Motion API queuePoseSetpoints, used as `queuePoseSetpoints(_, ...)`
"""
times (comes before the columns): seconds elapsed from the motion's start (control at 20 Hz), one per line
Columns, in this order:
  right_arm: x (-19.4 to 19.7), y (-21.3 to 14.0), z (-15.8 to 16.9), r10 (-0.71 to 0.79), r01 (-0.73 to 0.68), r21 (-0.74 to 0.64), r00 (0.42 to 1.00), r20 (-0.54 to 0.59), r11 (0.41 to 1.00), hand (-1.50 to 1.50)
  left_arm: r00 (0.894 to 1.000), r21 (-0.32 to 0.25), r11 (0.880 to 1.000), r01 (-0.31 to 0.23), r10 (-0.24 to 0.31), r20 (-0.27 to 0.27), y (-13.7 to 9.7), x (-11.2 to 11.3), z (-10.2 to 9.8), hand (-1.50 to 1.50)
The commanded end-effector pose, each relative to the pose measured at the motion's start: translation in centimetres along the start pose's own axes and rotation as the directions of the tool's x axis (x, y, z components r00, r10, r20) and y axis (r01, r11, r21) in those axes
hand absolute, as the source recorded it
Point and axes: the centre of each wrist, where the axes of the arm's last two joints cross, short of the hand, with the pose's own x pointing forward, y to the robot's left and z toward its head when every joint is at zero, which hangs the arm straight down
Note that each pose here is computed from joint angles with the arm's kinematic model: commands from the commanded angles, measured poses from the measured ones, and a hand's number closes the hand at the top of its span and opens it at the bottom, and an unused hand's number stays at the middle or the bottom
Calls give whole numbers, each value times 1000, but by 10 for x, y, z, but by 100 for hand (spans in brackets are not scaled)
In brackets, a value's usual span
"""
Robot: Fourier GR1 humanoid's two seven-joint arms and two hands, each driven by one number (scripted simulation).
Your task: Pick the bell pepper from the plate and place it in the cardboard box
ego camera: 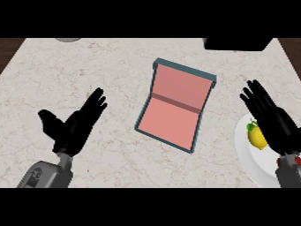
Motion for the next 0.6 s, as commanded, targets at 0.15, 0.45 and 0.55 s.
queuePoseSetpoints(0.15,-23,-54,54,226,-279,-326,955,-190,904,-150,951,25,966,256,-257,175,11,37,-1,0)
queuePoseSetpoints(0.45,-6,-118,111,712,-826,-302,564,-419,476,-150,926,25,942,334,-333,177,19,41,0,0)
queuePoseSetpoints(0.55,-17,-113,124,808,-908,-245,416,-416,341,-150,916,18,934,356,-353,191,19,42,1,0)
